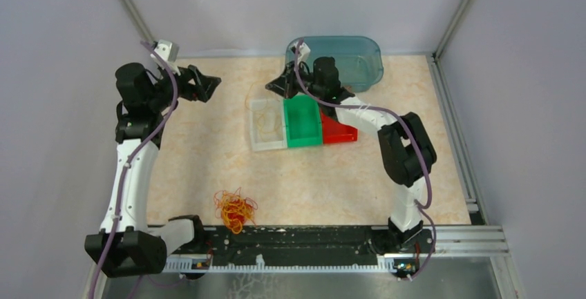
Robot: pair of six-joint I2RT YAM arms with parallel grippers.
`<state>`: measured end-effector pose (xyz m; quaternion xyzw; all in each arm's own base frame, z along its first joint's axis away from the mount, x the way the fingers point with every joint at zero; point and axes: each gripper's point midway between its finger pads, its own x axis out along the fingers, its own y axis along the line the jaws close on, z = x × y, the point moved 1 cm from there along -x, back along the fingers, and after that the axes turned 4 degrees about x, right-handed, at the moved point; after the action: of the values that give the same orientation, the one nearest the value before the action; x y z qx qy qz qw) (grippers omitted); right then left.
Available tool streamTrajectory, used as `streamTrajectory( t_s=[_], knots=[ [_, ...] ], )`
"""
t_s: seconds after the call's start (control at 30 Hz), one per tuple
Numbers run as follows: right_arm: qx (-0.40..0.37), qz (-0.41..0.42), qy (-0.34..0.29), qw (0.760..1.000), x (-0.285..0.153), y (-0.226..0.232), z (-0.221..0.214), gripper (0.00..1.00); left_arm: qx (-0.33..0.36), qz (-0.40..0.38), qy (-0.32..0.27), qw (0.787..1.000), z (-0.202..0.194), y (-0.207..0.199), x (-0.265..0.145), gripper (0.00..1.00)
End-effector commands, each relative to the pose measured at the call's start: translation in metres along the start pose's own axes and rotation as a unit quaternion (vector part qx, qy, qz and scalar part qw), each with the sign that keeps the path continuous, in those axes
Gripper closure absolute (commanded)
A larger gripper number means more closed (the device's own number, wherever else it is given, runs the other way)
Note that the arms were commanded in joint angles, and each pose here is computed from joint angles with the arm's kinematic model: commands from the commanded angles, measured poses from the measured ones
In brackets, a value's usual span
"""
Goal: Untangle the cables
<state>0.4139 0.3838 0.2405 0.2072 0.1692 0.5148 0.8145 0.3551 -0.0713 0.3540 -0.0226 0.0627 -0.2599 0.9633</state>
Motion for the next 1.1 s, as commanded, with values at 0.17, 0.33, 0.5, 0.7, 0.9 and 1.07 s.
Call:
streamTrajectory(
  t_s=[0.17, 0.33, 0.5, 0.7, 0.9, 1.07],
  knots=[
    [-0.023, -0.089, -0.026, 0.995, -0.015, 0.004, -0.010, 1.00, 0.004, -0.004, -0.025, 1.000, 0.014, -0.006, -0.008, 0.11],
    [-0.051, -0.157, 0.014, 0.986, -0.005, -0.009, -0.033, 1.00, 0.002, -0.006, -0.027, 1.000, 0.015, -0.008, -0.009, 0.11],
    [-0.053, -0.198, 0.034, 0.978, 0.009, -0.021, -0.054, 1.00, 0.007, -0.005, -0.025, 1.000, 0.016, -0.008, -0.010, 0.10],
    [-0.080, -0.276, 0.061, 0.956, 0.023, -0.036, -0.076, 1.00, 0.009, -0.004, -0.024, 1.000, 0.015, -0.007, -0.010, 0.10],
    [-0.073, -0.299, 0.089, 0.947, 0.038, -0.043, -0.106, 1.00, 0.010, -0.003, -0.025, 1.000, 0.017, -0.007, -0.010, 0.10],
    [-0.066, -0.315, 0.097, 0.942, 0.044, -0.052, -0.125, 1.00, 0.009, -0.003, -0.026, 1.000, 0.018, -0.008, -0.011, 0.10]
  ],
)
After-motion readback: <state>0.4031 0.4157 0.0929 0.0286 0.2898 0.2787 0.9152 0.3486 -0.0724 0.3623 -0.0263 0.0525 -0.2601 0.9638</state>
